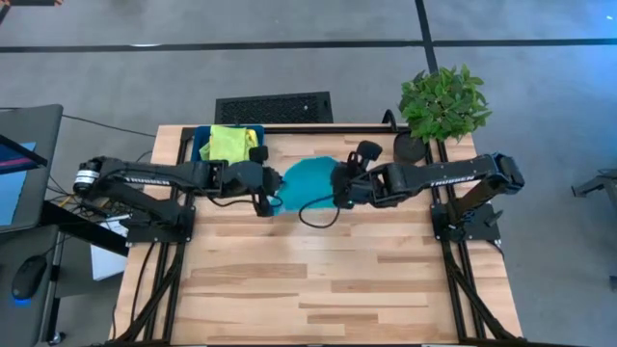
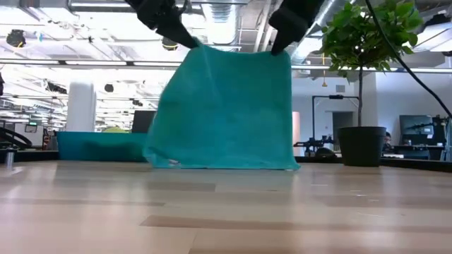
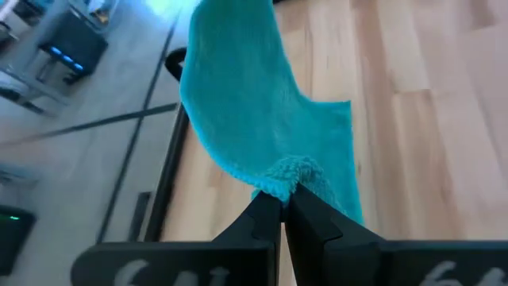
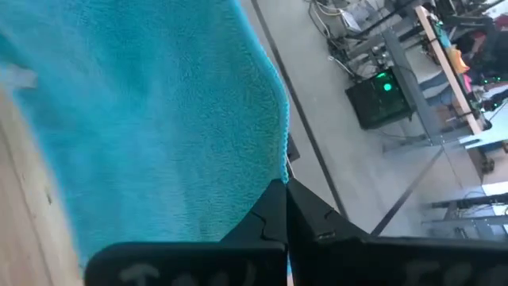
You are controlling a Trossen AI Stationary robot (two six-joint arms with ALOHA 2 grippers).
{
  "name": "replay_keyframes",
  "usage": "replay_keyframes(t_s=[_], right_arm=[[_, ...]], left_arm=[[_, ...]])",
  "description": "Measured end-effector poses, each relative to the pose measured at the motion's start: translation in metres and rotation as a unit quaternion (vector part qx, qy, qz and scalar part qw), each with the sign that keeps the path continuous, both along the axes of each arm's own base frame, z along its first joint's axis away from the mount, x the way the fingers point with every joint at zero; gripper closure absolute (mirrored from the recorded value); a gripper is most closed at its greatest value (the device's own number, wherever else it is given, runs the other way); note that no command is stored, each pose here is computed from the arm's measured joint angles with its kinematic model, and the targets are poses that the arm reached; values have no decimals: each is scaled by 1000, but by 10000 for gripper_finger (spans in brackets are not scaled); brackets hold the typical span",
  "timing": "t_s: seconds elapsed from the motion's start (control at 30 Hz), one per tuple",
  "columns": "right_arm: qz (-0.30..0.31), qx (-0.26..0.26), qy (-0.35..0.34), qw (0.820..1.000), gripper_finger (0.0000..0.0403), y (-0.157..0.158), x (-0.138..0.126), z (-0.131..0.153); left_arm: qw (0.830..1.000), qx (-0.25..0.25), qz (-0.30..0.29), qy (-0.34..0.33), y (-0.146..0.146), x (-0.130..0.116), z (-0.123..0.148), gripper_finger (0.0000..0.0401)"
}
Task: Fold microfiber towels
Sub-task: Fold the blue towel
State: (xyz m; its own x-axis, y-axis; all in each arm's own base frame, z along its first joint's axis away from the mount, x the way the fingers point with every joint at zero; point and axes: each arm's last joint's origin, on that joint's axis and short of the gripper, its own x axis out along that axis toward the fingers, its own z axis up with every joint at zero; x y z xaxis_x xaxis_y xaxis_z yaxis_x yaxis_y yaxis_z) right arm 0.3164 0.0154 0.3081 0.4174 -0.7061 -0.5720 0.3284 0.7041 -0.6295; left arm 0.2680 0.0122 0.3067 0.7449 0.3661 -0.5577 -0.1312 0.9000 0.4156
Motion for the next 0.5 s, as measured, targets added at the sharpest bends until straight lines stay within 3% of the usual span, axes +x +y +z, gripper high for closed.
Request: replay_keyframes(t_s=[0.33, 0.5], right_arm=[[47, -9, 34, 998, 392, 27, -8, 0], [27, -26, 23, 999, 394, 19, -11, 6]], left_arm=[[997, 39, -27, 62, -2, -5, -6, 401], [997, 58, -1, 51, 11, -3, -3, 401]])
